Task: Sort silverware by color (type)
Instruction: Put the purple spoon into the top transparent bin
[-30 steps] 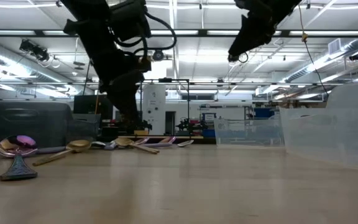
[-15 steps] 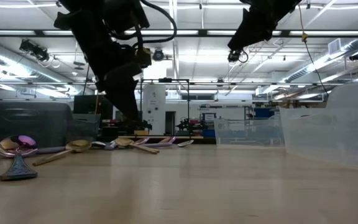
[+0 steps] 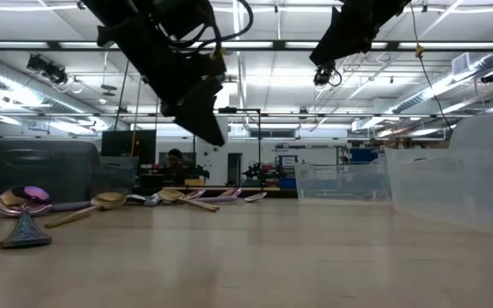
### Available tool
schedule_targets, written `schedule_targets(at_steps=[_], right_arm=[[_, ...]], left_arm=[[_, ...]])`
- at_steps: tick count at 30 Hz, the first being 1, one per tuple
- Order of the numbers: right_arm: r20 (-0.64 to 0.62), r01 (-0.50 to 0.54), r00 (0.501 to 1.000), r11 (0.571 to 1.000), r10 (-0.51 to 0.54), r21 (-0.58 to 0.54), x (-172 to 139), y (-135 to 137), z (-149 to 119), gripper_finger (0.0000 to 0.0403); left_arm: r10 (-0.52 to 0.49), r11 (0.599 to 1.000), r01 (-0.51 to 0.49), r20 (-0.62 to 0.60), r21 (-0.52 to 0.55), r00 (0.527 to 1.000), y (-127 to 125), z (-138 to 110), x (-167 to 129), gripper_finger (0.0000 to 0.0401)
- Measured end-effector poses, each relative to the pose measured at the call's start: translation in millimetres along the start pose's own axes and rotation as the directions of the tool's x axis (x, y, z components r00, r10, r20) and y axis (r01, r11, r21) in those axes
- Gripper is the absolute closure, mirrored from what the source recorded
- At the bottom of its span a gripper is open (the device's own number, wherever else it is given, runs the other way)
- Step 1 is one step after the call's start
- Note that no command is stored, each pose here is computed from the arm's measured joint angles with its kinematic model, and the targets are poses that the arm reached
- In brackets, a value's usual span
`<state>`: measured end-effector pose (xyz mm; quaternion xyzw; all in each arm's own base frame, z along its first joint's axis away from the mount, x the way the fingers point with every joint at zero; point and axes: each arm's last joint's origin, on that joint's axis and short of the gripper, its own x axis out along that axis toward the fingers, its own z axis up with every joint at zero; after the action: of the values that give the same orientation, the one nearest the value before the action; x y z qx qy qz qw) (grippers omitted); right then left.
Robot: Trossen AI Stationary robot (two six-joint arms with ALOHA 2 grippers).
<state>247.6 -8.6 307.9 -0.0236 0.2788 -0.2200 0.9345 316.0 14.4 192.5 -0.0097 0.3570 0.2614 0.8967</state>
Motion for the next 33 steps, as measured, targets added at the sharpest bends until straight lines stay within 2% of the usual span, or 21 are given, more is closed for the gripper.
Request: schedule_targets(at_steps=[6,11,18,21,26,33], right_arm=[[0.001,0.000,1.000,1.000,0.000,-0.002,0,0,0,0.0247],[0.004,-0.004,1.000,1.000,0.004,-0.001,0,0,0,0.0247],[0.006,-0.007,1.000,1.000,0.007,-0.009,0,0,1,0.0247],[0.006,-0.008,1.000,1.000,0.008,-0.011,0,0,1,0.0247],[0.022,-0.009,1.000,1.000,0.010,-0.012,0,0,2,0.0247],[0.027,-0.011,1.000,1.000,0.011,-0.014,0,0,3,0.0247]], left_arm=[[0.021,1.000,-0.022,0.069,0.004,0.997,13,8,22,0.0260],[-0.063,0.998,0.063,0.019,0.022,0.998,20,-2,56,0.0260],[-0.119,0.985,0.112,-0.050,-0.128,0.992,53,-10,81,0.0260],[-0.129,0.982,0.119,-0.062,-0.148,0.990,61,-11,83,0.0260],[-0.172,0.975,0.160,-0.071,-0.151,0.983,60,-12,85,0.0260],[-0.156,0.981,0.136,-0.138,-0.141,0.978,55,-29,104,0.0260]])
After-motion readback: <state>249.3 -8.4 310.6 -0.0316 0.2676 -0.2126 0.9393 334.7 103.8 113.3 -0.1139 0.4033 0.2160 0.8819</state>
